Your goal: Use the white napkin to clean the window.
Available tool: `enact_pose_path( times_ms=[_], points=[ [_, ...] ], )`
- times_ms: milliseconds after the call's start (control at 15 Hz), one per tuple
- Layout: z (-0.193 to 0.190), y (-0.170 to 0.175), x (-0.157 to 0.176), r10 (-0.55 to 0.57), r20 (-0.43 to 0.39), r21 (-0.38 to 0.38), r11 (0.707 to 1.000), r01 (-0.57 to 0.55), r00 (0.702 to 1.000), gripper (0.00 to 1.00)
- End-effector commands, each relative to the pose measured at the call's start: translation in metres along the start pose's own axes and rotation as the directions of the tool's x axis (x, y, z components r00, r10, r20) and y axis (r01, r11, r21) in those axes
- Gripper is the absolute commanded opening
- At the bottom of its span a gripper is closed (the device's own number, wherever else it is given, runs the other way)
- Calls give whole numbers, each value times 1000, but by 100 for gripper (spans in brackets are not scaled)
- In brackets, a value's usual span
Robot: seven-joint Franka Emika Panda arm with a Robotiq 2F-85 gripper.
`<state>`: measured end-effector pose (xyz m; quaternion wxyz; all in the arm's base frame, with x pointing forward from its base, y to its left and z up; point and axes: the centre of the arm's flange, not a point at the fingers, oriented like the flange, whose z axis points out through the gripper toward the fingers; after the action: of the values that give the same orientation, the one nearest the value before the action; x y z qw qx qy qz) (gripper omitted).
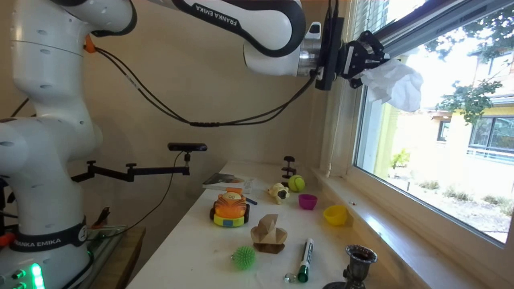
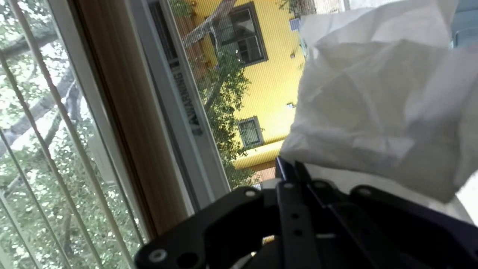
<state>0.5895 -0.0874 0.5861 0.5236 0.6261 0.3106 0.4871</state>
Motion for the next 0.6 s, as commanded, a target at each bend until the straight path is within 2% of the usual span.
enact_pose_path(
  times_ms=[0, 200, 533],
  points=[
    [-26, -2, -45, -33, 53, 5, 999, 33, 998, 1],
    [-29, -10, -67, -34, 95, 23, 999, 32, 995, 1],
    [-19, -33, -75, -33, 124, 55, 998, 26, 992, 1]
  ],
)
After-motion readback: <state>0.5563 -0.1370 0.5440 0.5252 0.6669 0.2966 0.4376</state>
